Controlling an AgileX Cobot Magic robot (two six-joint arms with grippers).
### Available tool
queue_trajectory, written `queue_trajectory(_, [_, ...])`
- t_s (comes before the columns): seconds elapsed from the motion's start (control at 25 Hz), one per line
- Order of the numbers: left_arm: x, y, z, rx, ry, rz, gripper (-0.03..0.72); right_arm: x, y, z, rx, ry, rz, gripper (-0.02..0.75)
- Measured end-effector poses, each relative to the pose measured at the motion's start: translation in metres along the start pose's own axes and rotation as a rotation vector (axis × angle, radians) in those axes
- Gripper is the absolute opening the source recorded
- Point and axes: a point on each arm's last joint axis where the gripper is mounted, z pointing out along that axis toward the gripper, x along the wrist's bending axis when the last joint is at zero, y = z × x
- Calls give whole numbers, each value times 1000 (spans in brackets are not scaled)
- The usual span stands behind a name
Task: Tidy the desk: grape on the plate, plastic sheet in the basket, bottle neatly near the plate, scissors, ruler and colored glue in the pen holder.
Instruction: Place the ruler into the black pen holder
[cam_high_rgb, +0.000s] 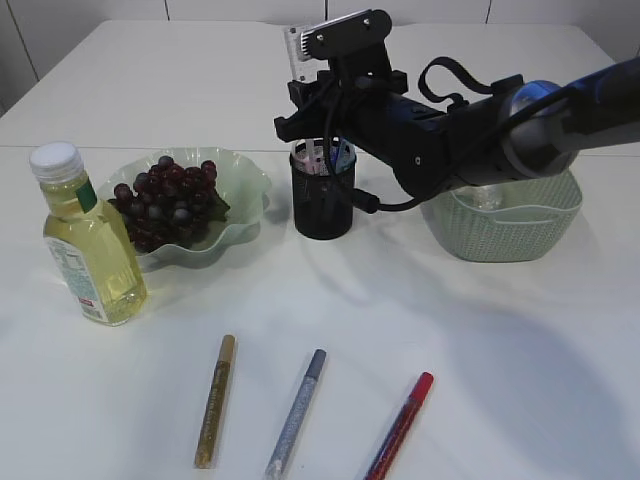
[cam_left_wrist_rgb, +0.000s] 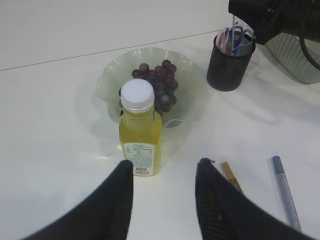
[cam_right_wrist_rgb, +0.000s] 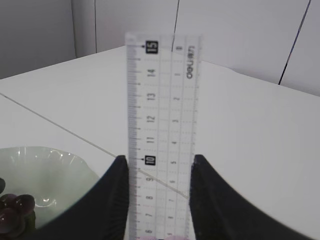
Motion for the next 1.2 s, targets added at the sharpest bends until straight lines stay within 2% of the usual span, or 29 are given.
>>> queue_trajectory(1.2, [0,0,0,0,0,0,309,-1,0,0,-1,-3,26,293])
